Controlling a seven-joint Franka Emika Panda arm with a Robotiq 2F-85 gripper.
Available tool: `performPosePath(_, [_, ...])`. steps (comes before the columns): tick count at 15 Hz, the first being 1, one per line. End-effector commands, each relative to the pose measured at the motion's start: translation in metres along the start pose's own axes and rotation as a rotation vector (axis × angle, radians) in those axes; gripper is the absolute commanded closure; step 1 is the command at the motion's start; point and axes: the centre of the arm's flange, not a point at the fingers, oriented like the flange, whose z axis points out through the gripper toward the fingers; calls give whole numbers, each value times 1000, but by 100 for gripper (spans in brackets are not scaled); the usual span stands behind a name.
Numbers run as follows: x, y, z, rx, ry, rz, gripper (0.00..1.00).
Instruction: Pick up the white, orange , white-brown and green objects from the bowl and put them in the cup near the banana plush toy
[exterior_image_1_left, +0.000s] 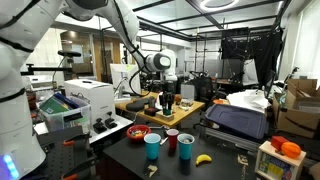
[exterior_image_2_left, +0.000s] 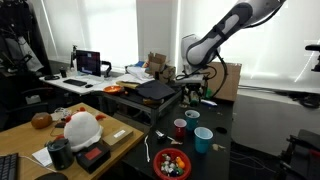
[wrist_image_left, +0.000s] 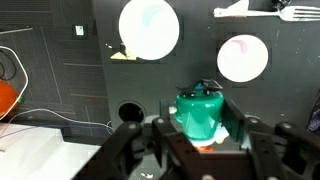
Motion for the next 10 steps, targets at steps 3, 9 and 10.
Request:
performPosePath(3, [6, 9, 22, -15, -7, 47, 70])
performPosePath(9, [18, 9, 47, -30, 123, 89, 70])
performPosePath(10, [20, 8, 49, -34, 145, 97, 70])
